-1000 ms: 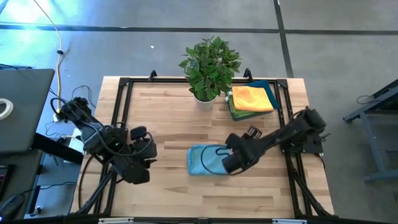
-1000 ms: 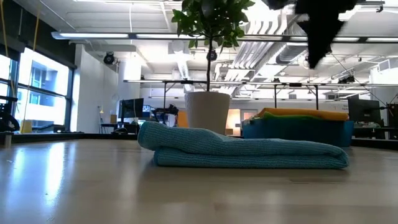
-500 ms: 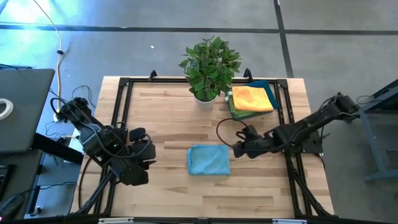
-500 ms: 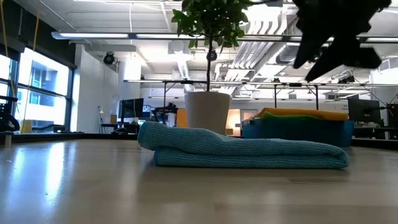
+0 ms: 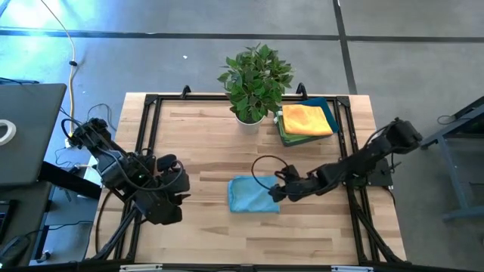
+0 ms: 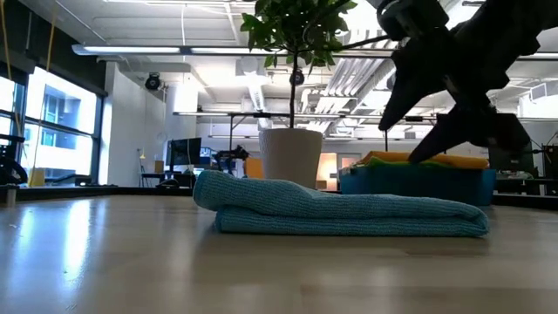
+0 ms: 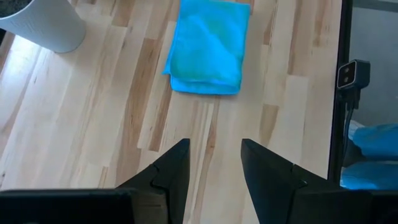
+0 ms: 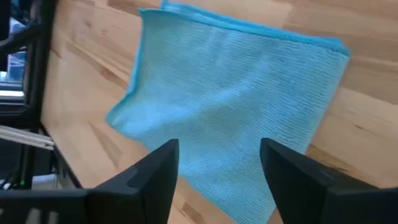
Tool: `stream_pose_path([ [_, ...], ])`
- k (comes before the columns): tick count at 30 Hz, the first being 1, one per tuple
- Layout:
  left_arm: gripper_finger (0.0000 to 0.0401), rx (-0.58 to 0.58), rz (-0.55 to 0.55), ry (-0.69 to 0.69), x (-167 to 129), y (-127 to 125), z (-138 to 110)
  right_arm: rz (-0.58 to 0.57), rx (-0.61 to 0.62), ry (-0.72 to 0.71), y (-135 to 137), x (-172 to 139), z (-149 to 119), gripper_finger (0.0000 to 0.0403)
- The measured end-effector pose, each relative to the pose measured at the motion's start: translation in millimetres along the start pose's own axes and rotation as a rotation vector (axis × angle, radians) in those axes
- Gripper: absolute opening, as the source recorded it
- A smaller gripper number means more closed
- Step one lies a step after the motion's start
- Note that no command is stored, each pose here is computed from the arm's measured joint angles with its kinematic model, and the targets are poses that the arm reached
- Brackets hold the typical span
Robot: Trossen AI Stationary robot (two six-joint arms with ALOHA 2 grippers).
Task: Sort microfiber towel by color & place in baskets
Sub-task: Stack the blue towel on top of the orange towel into the blue bin
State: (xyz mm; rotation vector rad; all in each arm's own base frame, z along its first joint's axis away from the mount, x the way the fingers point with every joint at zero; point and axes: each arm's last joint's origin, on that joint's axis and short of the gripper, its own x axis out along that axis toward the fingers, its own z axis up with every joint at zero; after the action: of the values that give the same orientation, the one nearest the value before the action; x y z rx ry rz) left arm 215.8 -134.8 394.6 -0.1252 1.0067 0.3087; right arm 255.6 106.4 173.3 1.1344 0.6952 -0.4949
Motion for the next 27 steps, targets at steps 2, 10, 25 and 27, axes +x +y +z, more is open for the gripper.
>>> stream_pose_path([
  [2, 0.0133, 0.0, 0.0, 0.0, 0, 0, 0, -0.015, 0.01, 0.008, 0, 4, -1, 0.0223],
  [10, 0.0133, -0.003, 0.003, -0.004, 0, 0, 0, -0.039, 0.038, 0.012, -1, 6, -2, 0.0227],
  [25, 0.0133, 0.0, 0.003, -0.002, 0, 0, 0, -0.102, 0.101, -0.033, -8, 9, -2, 0.0227],
  [27, 0.0133, 0.0, 0.003, -0.002, 0, 0, 0, -0.125, 0.103, -0.03, -11, 14, -4, 0.0227],
])
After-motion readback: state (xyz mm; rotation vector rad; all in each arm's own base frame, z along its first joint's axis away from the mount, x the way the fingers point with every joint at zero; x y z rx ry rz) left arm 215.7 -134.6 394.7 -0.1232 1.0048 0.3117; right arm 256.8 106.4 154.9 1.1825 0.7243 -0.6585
